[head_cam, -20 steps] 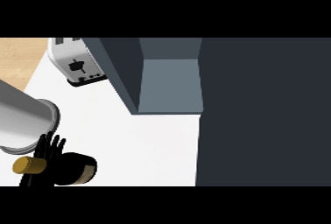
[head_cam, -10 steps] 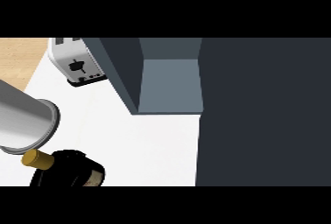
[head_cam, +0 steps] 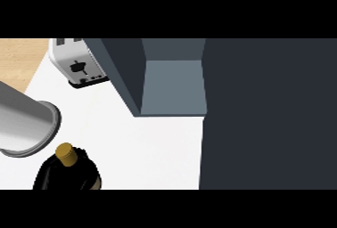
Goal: Pick up the wine, place it into the cabinet and close the cabinet
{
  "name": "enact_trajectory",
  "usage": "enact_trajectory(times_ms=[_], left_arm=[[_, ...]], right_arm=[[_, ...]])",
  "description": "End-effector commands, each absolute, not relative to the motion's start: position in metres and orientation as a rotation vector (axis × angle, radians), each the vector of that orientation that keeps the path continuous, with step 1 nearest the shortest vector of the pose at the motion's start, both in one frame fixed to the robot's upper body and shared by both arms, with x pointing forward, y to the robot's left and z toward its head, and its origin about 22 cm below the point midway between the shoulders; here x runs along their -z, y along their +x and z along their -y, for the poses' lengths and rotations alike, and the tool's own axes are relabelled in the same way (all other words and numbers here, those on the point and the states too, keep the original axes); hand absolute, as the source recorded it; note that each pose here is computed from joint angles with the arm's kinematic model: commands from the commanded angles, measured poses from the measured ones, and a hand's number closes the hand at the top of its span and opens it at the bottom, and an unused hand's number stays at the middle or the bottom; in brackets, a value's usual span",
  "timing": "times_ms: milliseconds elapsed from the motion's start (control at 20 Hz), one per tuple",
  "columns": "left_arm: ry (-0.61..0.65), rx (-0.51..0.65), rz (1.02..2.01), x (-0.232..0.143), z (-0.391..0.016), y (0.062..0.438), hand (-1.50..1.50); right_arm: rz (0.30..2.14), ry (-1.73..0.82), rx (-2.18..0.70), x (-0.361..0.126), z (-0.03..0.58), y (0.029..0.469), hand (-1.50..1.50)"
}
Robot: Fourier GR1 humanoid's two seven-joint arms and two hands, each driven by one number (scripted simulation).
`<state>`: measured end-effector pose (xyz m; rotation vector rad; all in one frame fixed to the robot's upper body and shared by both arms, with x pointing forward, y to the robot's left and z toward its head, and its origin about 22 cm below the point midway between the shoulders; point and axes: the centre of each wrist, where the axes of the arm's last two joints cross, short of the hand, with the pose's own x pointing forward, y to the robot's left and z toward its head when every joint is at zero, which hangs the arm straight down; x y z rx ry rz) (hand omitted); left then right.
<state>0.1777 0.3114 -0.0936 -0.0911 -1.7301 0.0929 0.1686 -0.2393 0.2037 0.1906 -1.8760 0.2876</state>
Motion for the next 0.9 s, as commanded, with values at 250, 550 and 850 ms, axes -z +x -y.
enact_trajectory(times_ms=[250,550,850], left_arm=[[0.032,-0.099,1.838,0.093,-0.294,0.195,1.50],[0.035,-0.098,1.950,0.061,-0.312,0.189,1.50],[-0.132,-0.123,1.947,0.008,-0.266,0.192,1.50]], right_arm=[[1.950,0.262,-0.302,-0.212,0.243,0.150,-1.50],[1.924,0.285,-0.285,-0.212,0.227,0.134,-1.50],[1.923,0.272,-0.302,-0.215,0.238,0.142,-1.50]])
